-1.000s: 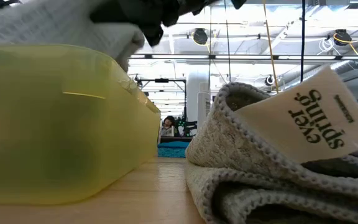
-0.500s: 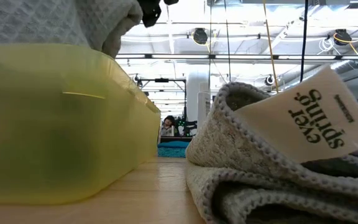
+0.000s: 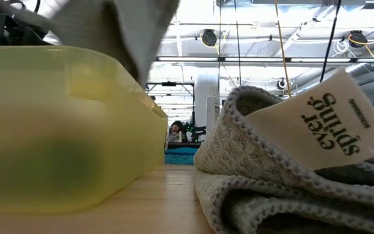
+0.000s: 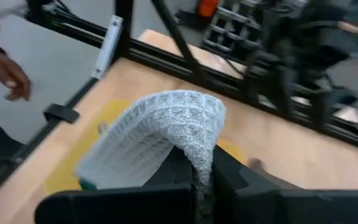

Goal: Pick & Place Kitchen Items
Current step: Put the gray towel into the yellow bin

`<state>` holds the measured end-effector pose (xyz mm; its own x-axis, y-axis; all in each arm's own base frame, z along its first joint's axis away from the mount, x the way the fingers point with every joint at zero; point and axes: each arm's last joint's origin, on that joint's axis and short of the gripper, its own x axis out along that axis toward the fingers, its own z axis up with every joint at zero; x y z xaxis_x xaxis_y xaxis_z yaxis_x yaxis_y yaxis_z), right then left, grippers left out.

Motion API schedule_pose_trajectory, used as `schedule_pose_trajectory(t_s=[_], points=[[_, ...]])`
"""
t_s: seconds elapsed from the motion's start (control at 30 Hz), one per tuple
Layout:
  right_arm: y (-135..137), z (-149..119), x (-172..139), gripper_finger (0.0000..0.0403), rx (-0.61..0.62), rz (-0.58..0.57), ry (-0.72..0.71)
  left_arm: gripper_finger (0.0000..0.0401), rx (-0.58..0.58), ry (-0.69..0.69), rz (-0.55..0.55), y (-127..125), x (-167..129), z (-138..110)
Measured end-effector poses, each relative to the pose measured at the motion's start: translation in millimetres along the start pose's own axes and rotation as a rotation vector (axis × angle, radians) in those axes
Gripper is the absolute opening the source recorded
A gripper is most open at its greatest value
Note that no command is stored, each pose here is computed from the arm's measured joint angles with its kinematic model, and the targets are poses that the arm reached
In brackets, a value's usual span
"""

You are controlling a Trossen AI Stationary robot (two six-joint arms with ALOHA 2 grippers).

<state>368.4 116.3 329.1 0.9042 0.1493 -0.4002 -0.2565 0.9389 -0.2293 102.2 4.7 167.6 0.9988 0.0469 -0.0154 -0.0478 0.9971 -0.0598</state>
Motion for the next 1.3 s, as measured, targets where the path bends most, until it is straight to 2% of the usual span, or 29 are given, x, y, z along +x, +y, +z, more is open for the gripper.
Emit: schedule_pose_trajectory(t_s=[0.27,0.4,0.53,0.73,1.03,1.13,1.3], points=[[-18,18,-78,0.0000,0.014,-0.162,0.051,0.0244,0.000,0.000,0.000,0,0,0],[-22,20,-106,0.0000,0.059,-0.165,0.057,0.0244,0.000,0.000,0.000,0,0,0],[-24,20,-119,0.0000,0.103,-0.164,0.066,0.0244,0.000,0.000,0.000,0,0,0],[-21,12,-108,0.0000,0.109,-0.161,0.086,0.0244,0.000,0.000,0.000,0,0,0],[-8,-15,-63,0.0000,0.123,-0.134,0.036,0.0244,0.000,0.000,0.000,0,0,0],[0,-21,-44,0.0001,0.161,-0.065,0.038,0.0244,0.000,0.000,0.000,0,0,0],[12,-29,-14,0.0001,0.187,0.142,0.012,0.0244,0.000,0.000,0.000,0,0,0]])
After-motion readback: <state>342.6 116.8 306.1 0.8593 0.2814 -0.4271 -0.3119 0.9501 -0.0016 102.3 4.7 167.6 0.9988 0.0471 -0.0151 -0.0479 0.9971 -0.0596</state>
